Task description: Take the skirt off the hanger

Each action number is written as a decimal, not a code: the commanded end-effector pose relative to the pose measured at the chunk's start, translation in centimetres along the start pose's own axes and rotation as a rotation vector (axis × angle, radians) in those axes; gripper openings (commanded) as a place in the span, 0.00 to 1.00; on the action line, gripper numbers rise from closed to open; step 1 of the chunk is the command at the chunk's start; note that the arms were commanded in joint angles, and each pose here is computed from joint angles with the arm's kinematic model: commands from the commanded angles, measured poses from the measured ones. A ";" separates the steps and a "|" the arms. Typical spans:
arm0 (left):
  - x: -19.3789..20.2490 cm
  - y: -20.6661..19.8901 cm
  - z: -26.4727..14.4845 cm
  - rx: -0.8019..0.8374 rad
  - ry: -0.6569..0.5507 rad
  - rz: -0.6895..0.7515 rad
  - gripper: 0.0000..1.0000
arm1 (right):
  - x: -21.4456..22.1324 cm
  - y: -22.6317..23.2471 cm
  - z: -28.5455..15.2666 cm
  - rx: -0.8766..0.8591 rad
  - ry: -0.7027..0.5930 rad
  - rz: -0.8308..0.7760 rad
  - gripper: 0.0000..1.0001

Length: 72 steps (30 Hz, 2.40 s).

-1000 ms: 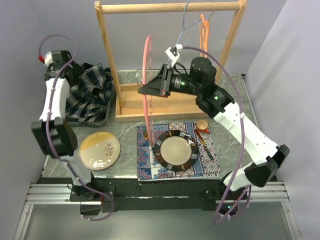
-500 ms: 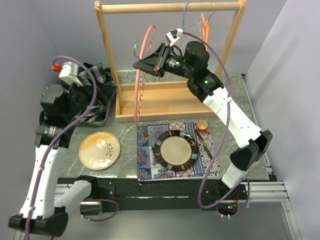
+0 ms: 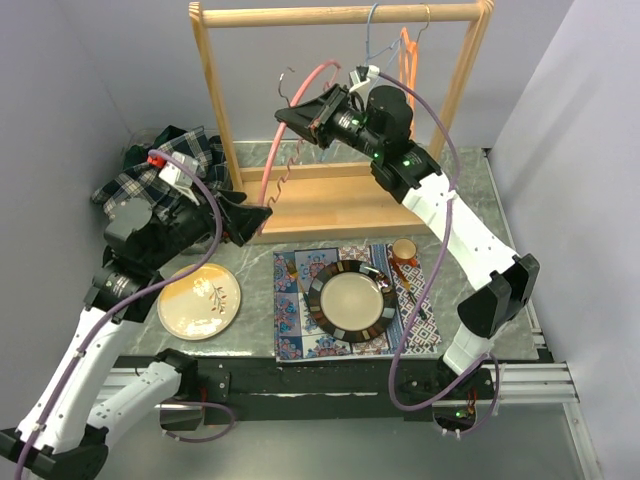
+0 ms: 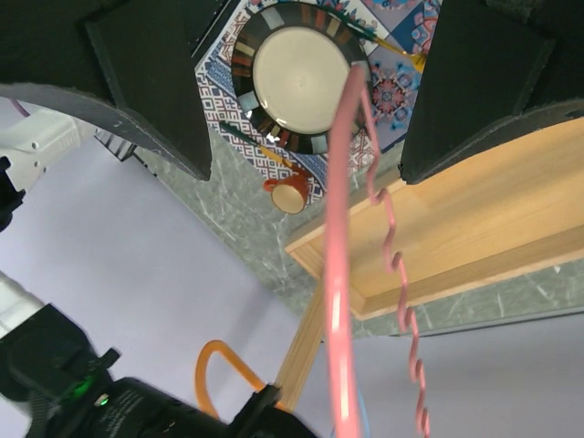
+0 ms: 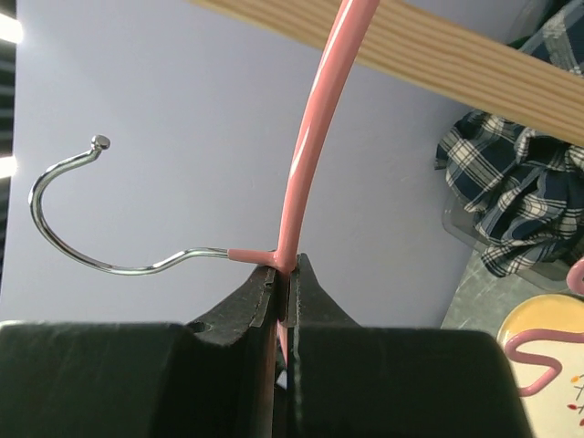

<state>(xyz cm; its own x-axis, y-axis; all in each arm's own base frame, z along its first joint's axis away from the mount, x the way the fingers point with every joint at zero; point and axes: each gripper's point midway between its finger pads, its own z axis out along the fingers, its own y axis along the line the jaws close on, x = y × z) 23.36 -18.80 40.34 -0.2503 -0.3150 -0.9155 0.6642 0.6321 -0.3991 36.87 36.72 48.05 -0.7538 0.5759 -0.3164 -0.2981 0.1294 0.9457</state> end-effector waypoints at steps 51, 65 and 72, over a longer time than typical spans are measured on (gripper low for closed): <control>-10.9 6.6 12.3 -0.634 -0.168 0.248 0.01 | 5.1 9.1 -19.9 -0.231 -0.060 -0.296 1.00; -6.7 8.4 14.3 -0.597 -0.018 0.164 0.47 | 5.4 7.6 -21.1 -0.171 -0.067 -0.344 1.00; -7.6 6.3 9.1 -0.569 -0.012 0.133 0.86 | 6.2 5.8 -21.4 -0.126 -0.038 -0.370 1.00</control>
<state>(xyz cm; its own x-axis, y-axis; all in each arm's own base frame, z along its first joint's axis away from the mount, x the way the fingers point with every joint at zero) 40.11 -21.27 41.02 -0.2364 -0.1363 -0.9620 0.1760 0.9677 -0.1803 18.48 24.13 50.62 -0.5849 0.5539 -0.5925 -0.5936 0.2054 0.7781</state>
